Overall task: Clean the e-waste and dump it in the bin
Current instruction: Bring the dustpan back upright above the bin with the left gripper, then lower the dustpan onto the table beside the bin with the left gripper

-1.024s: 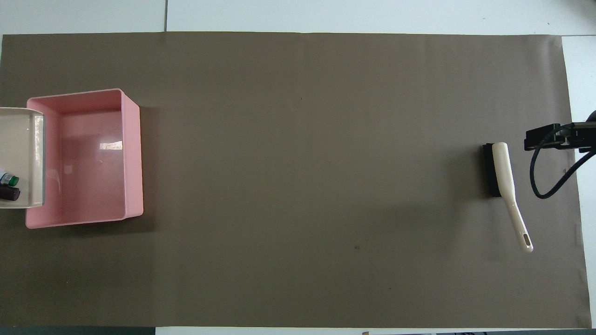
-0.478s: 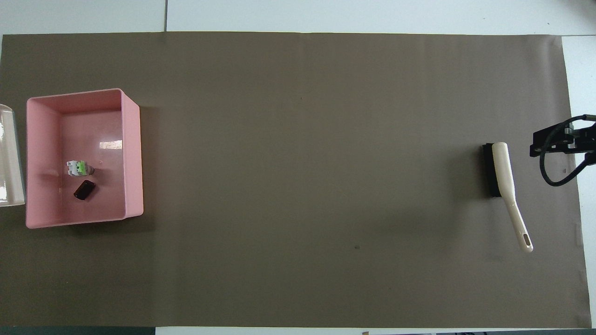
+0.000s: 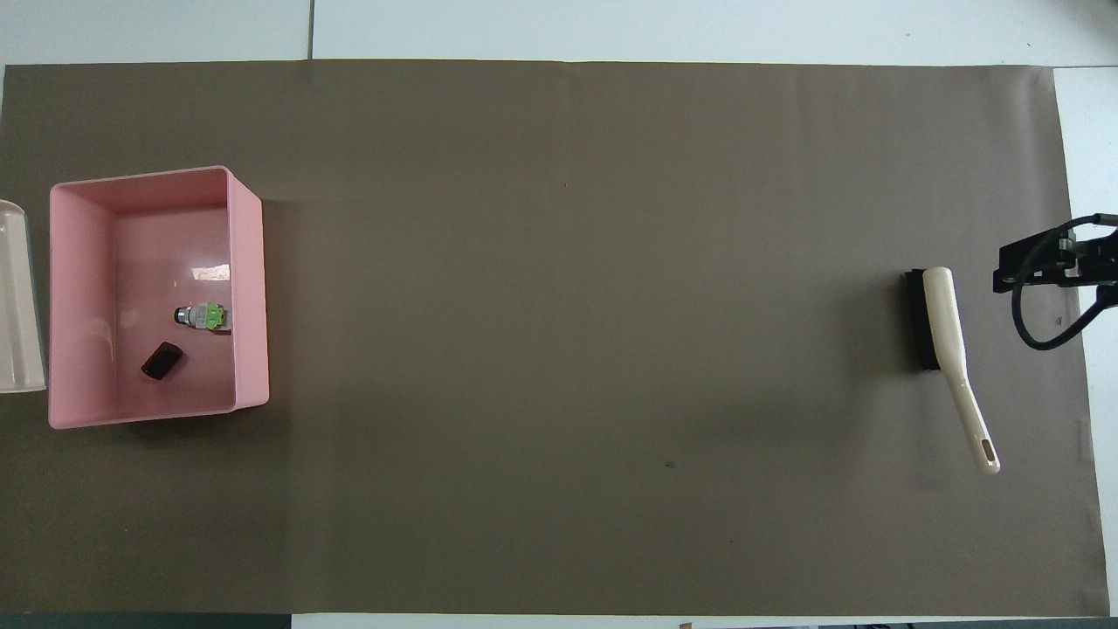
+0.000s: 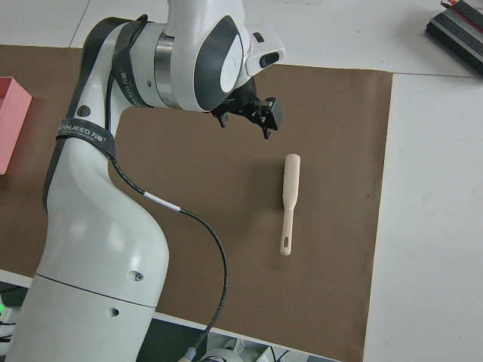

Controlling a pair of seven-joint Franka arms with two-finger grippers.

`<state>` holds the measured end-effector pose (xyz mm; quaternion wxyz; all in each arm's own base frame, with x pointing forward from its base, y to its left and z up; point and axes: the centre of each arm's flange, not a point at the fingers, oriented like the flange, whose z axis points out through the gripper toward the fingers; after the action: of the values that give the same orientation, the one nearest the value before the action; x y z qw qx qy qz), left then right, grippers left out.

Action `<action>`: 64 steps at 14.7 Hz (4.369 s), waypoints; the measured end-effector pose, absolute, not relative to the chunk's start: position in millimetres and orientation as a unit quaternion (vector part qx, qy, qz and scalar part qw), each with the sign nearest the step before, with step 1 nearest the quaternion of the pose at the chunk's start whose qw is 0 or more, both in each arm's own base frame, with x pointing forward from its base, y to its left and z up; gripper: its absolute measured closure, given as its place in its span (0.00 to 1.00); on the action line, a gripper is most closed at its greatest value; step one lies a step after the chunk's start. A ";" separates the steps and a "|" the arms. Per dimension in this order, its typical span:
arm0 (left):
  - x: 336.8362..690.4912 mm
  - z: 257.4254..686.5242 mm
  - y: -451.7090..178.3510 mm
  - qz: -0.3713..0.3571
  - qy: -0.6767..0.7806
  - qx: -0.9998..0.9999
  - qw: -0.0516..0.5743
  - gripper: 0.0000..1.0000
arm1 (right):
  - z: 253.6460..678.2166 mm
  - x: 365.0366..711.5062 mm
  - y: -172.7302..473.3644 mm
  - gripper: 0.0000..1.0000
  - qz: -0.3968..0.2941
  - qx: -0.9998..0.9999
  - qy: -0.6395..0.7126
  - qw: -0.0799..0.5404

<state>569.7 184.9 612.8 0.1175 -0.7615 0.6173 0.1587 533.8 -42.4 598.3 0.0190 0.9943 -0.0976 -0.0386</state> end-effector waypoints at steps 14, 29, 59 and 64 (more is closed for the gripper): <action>570.2 591.2 61.4 0.087 0.716 -0.691 0.034 0.66 | 617.3 532.4 -37.8 0.00 -0.029 0.993 -0.117 0.015; 544.6 564.4 -32.8 0.034 0.737 -0.673 -0.053 0.66 | 620.1 532.2 -23.3 0.00 -0.031 0.997 -0.075 0.015; 507.3 393.4 -231.2 0.023 0.579 -0.814 -0.033 0.04 | 617.8 532.8 -26.4 0.00 -0.034 0.996 -0.078 0.015; 514.2 432.6 -159.1 0.042 0.417 -0.908 -0.030 0.02 | 620.7 530.0 -31.1 0.00 -0.041 0.996 -0.083 0.015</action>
<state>514.2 -159.1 432.6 -0.0296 -0.9076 0.4168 0.0417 530.0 -31.1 620.7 0.0146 0.9956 -0.0833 -0.0406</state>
